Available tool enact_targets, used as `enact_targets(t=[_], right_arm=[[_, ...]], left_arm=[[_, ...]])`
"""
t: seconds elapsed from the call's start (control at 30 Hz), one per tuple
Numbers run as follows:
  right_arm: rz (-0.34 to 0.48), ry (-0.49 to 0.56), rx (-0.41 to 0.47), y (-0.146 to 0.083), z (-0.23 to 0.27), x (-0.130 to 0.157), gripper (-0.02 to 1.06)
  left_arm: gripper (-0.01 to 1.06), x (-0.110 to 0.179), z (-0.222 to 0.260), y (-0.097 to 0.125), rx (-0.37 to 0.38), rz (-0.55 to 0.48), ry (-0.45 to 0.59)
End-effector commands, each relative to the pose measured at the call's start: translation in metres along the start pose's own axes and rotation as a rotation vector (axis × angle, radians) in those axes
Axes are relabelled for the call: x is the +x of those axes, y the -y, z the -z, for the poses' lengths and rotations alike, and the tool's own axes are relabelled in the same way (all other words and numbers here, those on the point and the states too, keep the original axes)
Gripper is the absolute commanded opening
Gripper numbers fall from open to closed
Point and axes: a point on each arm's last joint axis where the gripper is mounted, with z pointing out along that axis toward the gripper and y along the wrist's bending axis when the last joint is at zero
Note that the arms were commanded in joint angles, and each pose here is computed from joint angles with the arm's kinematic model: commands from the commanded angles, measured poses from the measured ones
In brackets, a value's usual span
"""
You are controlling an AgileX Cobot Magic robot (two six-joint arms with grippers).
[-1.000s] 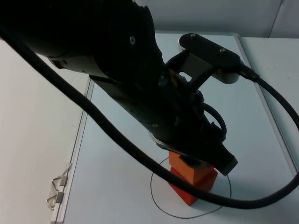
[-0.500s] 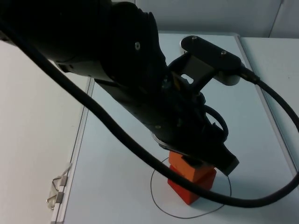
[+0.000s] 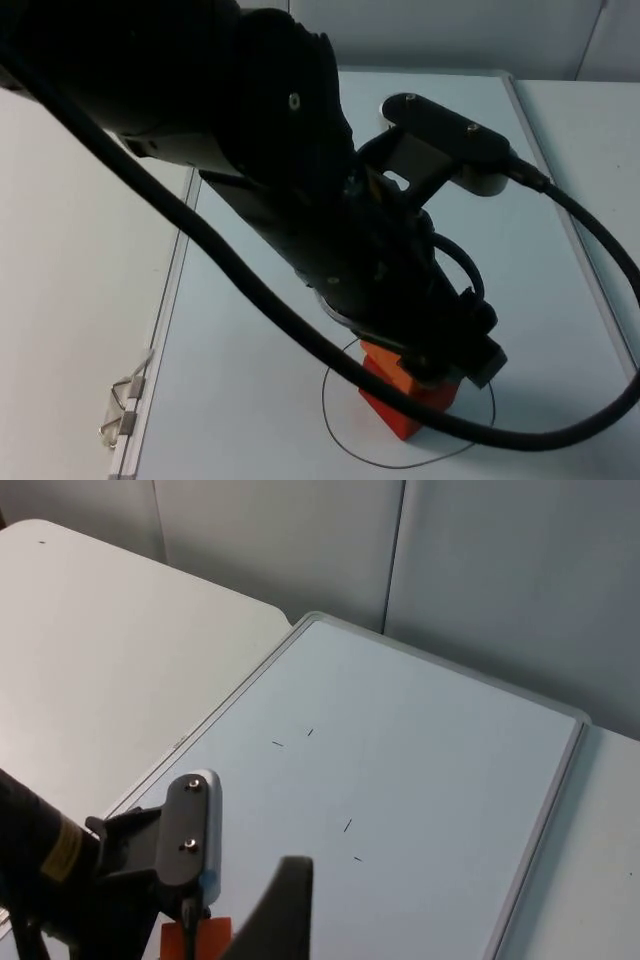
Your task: Pick up one cube with the left hand and another cube with the right hand. First place the cube in the right hand at the target position, then stack the cube in the left hand on top.
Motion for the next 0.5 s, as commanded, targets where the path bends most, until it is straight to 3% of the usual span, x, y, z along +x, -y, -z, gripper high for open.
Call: enact_targets(t=[0.0,0.23,0.47], right_arm=[[0.004,0.014,0.002,0.001,0.002,-0.002,0.92],[0.004,0.014,0.002,0.001,0.002,-0.002,0.92],[0.016,0.020,0.002,0.001,0.002,-0.002,0.92]], left_arm=[[0.77,-0.007,0.014,0.005,0.007,0.003,0.043],[0.77,-0.024,0.067,0.012,0.015,-0.015,0.176],[0.77,-0.031,0.187,0.026,0.022,-0.077,0.454]])
